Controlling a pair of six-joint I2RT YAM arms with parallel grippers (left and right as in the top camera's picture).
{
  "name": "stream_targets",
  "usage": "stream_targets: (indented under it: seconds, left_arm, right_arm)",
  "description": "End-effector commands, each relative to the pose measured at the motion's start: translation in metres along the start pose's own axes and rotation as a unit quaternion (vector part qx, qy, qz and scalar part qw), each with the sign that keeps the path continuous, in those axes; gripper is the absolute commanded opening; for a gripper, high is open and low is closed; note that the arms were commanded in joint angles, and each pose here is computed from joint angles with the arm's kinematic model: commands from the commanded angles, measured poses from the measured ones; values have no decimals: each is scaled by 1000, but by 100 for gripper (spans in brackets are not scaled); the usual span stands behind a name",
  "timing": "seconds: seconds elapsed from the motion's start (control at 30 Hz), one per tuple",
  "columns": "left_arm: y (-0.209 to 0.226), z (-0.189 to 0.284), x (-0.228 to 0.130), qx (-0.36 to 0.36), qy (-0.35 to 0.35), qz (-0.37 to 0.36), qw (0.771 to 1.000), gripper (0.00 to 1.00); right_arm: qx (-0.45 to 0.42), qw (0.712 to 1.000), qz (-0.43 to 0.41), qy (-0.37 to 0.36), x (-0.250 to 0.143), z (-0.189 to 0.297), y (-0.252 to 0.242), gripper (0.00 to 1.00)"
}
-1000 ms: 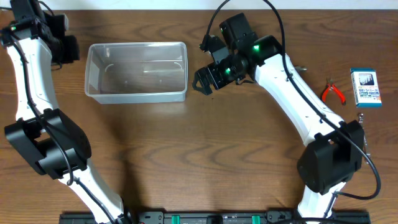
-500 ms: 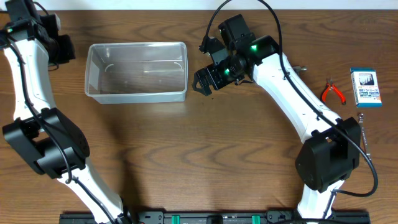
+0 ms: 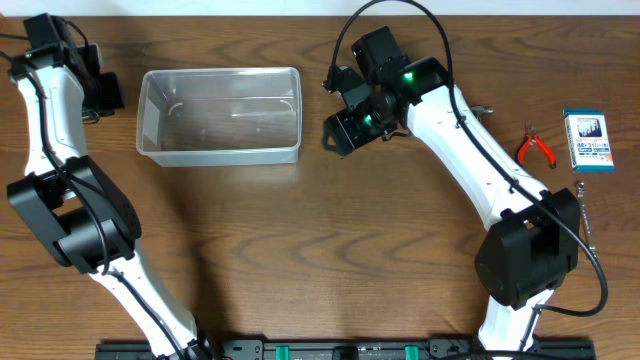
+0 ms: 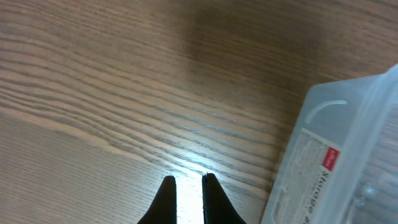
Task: Pack container
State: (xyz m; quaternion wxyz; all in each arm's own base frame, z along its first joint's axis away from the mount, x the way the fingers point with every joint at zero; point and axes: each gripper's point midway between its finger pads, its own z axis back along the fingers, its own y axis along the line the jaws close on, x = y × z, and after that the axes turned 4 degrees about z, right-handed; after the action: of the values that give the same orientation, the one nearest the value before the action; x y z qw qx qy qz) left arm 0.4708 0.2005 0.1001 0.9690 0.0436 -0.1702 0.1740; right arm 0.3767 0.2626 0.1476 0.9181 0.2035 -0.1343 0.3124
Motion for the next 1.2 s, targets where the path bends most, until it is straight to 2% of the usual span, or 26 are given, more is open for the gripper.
stream_targets:
  seconds: [0.0,0.03,0.07,0.1,0.37,0.7,0.97,1.17]
  left_arm:
    - [8,-11,-5,7,12,6,1000,6]
    - [8,-12,-6,8,14,6,1000,6]
    - [8,-13,-6,7,14,6,1000,6]
    - [8,-14,-6,7,15,6,1000,6]
    - [8,-15,-7,7,16,6,1000,6]
    - [8,-17,-5,7,13,6,1000,6]
    - [8,-17,-5,7,13,2,1000,6]
    - [8,-17,-4,7,11,2,1000,6]
  right_arm:
    - [-9,1000,7,-2,4,0,0,34]
    - [-10,1000,7,-4,4,0,-1,19]
    - [-10,1000,6,-6,5,0,-1,8]
    - [-14,1000,2,-8,7,0,-2,1]
    - [-75,996,-22,-37,21,2,-24,1]
    - [-76,996,-19,-47,27,-2,-26,1]
    - [-55,998,-29,-13,17,-38,-32,1]
    - [-34,999,-33,-25,24,-52,-30,1]
